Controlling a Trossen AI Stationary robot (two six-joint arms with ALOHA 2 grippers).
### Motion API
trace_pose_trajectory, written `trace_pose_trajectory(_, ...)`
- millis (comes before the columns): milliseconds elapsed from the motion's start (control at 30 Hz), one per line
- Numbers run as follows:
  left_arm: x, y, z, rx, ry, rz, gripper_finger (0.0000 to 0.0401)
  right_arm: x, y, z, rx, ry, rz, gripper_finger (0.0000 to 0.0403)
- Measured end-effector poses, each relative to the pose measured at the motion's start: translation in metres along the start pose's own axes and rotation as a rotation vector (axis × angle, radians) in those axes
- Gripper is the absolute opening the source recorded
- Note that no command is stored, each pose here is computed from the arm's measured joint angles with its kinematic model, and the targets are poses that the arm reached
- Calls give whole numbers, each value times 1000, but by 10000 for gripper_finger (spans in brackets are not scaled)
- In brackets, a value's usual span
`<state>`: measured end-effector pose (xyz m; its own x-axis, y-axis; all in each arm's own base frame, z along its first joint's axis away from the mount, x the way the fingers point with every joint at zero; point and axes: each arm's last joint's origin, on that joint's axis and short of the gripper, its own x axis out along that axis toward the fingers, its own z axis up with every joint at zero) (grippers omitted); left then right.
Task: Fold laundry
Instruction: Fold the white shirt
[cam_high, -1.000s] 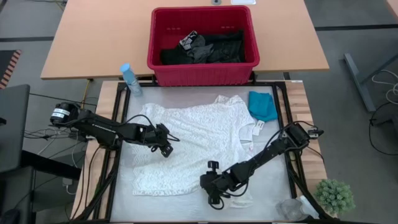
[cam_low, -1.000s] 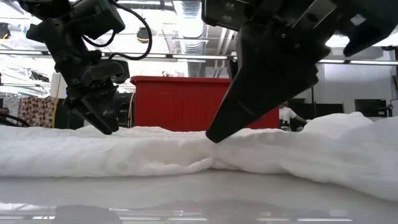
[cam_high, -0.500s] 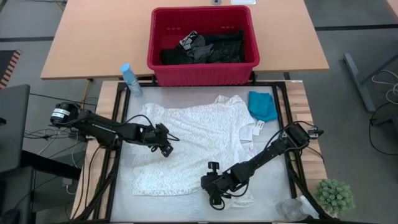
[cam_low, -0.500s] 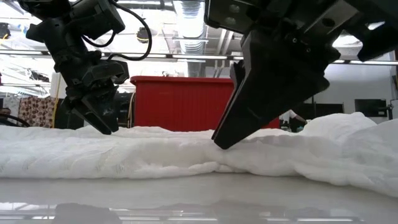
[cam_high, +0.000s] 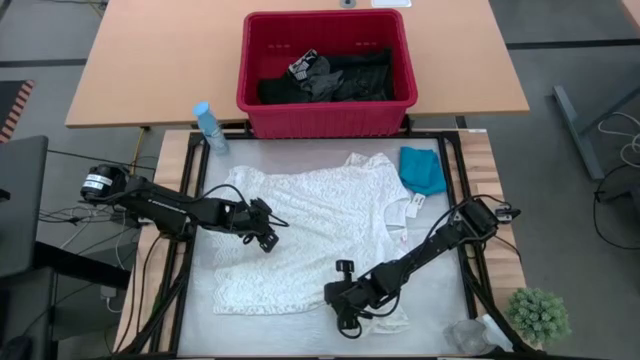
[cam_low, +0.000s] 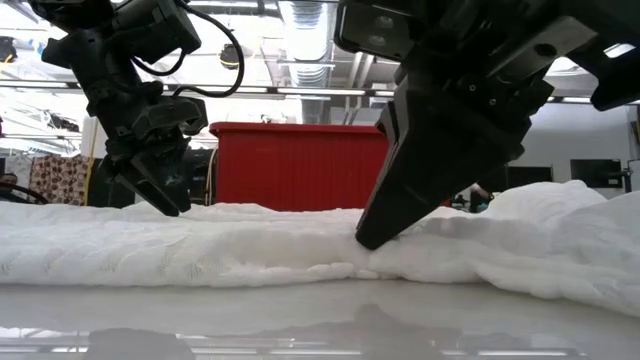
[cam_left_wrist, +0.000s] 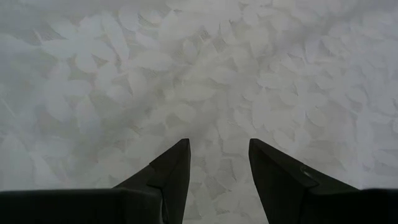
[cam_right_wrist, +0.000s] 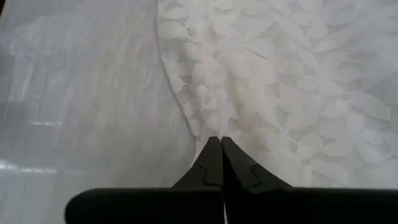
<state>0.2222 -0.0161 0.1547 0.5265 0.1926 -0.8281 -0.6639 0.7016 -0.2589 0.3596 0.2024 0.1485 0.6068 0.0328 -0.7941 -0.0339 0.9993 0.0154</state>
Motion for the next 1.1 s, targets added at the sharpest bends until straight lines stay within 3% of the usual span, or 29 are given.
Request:
trace_pose_trajectory(367,0,0,0,-13,0,0,155,-33,32,24,-58,32,64,14)
trace_pose_trajectory(533,0,0,0,-11,-18,14,155,-36,51,4,-68,114,190,14)
trace_pose_trajectory(867,6,13,-12,-57,-17,80,155,-34,73,-46,-96,199,208,15)
trace_pose_trajectory(967,3,12,-12,-94,20,28,155,-37,78,-50,-87,191,195,23)
trace_pose_trajectory(1100,-23,-8,11,-119,-45,-119,155,-39,85,-53,-109,165,209,41)
